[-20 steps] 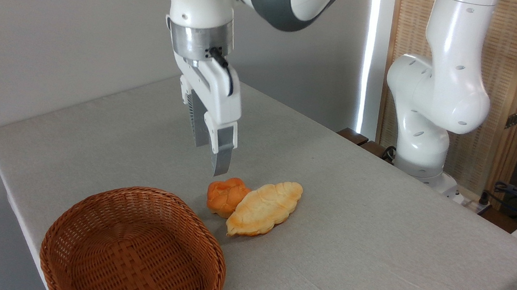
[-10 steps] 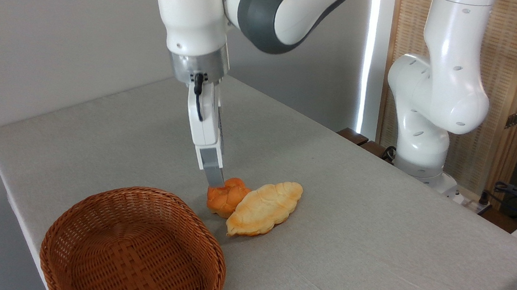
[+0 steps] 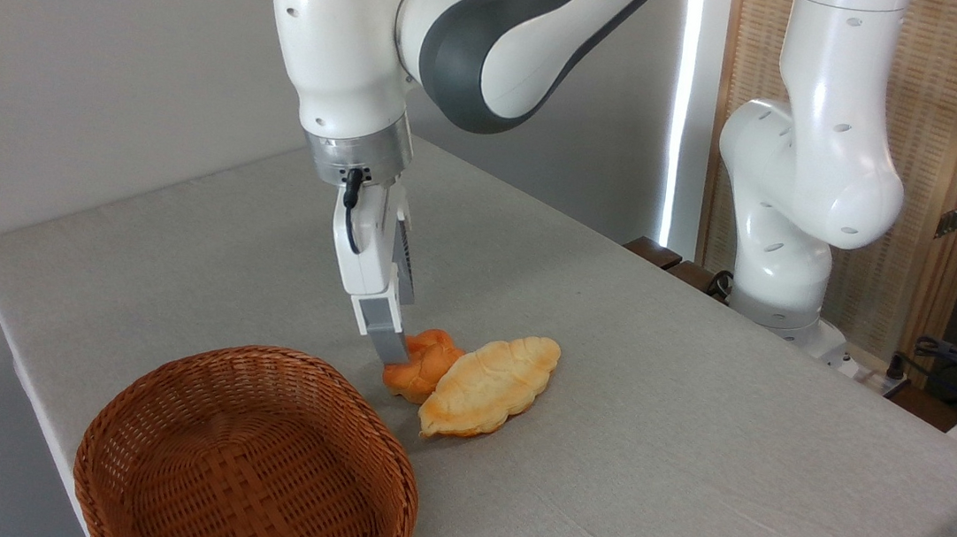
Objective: Put bread into the basket
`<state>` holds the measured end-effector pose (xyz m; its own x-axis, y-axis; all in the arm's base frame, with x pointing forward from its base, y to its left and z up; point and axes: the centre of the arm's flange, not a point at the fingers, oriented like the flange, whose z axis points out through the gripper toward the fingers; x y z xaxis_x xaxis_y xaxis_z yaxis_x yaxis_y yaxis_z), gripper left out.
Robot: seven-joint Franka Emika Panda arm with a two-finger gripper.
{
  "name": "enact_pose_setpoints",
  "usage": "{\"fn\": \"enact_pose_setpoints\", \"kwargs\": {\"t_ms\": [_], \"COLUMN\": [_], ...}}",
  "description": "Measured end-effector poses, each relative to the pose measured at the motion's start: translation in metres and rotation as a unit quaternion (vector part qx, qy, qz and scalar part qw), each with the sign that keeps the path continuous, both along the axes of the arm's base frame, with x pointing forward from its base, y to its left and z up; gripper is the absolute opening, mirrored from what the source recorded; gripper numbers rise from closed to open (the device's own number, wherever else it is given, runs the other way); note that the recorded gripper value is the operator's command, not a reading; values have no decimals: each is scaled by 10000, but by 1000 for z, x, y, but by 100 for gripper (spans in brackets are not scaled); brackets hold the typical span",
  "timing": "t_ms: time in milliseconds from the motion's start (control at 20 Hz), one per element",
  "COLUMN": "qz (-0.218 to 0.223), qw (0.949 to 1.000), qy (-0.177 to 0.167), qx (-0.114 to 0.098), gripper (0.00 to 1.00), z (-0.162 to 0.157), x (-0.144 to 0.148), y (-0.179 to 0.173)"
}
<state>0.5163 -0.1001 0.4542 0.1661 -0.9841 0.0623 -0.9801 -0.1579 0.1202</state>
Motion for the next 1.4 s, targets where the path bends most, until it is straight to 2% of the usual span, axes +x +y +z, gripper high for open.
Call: {"fn": "enact_pose_setpoints", "kwargs": {"t_ms": [400,1150,1400], "qz": [-49,-309,-371], "qw": [9999,9993,9989], "qy": [43,55,-199], "qx": [143,194,183], "gripper": [100,100,100], "z": [-11,-30,-20], "x": [4,2,7], "y": [1,-1,-2]}}
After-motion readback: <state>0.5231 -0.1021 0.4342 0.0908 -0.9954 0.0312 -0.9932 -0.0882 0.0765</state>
